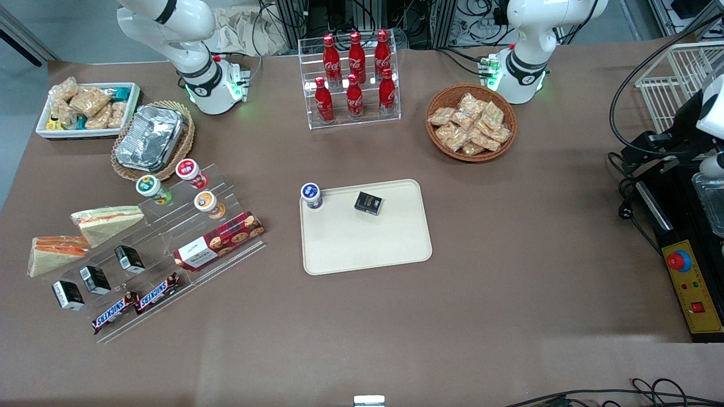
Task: Place sandwich on tray
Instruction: 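Lower the right gripper and close it on the wrapped sandwich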
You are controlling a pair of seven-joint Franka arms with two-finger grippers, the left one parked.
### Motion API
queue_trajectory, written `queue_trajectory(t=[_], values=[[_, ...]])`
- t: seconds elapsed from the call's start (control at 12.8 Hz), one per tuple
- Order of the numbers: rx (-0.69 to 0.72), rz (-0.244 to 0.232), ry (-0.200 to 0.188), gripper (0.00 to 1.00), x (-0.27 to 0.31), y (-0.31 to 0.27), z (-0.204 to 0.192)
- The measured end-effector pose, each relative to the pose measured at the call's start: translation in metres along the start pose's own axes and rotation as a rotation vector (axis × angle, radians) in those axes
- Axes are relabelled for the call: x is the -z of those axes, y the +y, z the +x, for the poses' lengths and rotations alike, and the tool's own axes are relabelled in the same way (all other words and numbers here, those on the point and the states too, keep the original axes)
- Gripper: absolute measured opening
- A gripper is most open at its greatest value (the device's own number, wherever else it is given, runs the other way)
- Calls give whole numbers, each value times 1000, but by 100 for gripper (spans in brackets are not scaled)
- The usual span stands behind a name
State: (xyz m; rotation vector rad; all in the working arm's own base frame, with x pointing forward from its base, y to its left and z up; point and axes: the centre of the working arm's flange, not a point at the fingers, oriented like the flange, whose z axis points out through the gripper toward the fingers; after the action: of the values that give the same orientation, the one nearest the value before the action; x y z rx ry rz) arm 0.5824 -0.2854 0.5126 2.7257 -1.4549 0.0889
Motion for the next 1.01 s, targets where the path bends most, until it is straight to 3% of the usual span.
queue_trajectory(t=[0.47,0.7,1.01], values=[[-342,1,18,98,-43,-15,13],[-515,11,-19,98,-66,-20,12],[-611,22,-43,98,-100,-30,10]])
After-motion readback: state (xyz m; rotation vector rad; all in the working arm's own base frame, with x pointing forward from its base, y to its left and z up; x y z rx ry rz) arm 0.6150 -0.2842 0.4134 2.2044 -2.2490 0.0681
